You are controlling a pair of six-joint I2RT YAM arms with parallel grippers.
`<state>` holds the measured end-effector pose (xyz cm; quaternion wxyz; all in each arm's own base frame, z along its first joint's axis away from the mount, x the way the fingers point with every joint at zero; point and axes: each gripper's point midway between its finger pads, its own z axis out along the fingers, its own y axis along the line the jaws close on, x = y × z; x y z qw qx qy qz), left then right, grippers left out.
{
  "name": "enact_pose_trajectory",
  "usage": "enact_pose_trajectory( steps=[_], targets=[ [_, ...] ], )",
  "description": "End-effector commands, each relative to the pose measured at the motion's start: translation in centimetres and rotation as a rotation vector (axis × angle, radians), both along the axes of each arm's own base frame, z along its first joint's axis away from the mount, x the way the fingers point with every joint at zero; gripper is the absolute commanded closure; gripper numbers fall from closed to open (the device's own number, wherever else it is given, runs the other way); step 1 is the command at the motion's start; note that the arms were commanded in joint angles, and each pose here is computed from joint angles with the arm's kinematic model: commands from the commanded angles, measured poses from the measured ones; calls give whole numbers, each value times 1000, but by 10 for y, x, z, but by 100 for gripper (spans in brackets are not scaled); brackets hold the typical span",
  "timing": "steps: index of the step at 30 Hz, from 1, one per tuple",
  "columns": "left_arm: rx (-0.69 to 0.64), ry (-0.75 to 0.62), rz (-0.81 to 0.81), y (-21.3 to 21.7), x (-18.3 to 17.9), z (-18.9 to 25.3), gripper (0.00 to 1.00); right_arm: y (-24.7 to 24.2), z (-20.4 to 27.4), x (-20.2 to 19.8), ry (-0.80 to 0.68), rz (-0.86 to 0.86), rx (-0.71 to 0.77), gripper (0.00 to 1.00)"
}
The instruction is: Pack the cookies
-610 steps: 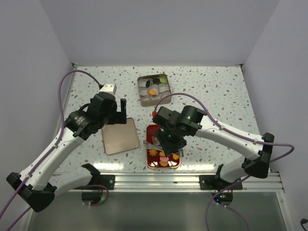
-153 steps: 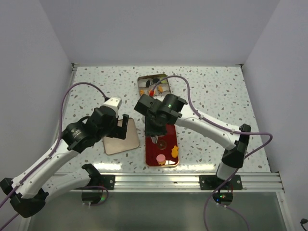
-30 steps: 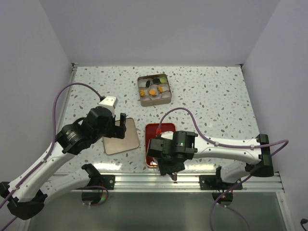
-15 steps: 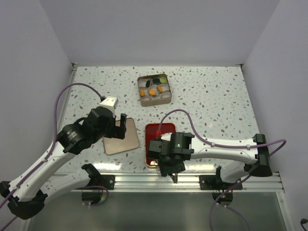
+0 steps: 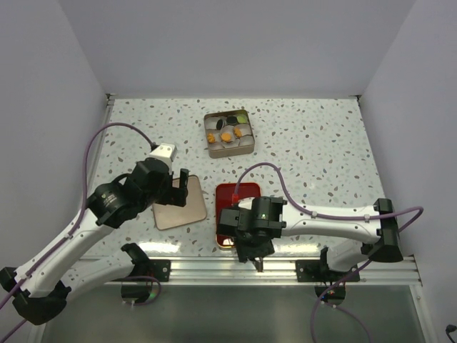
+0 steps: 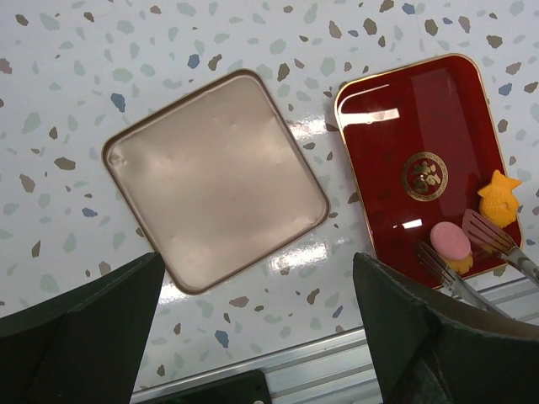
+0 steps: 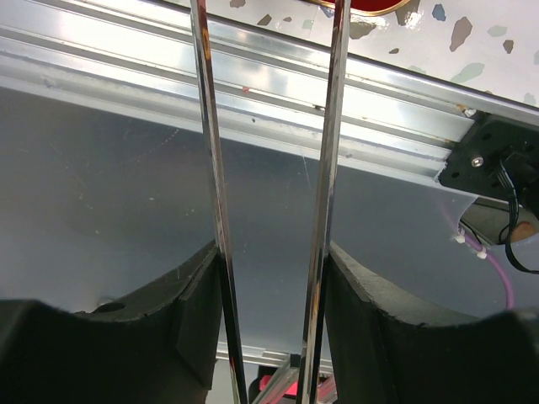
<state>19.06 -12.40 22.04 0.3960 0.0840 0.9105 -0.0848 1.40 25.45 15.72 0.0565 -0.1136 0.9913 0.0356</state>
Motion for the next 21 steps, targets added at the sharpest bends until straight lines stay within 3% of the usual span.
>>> enact_pose_trajectory(
  steps=[1, 14, 21],
  targets=[
    [-10, -14, -6, -4, 3, 1, 0, -22, -6, 0, -9, -23, -110, 51],
    [-4, -19, 8, 0, 3, 0, 0, -25, -3, 9, -38, -26, -148, 53],
    [5, -19, 9, 0, 5, 0, 0, -16, 1, 8, -35, -22, -114, 63]
  ],
)
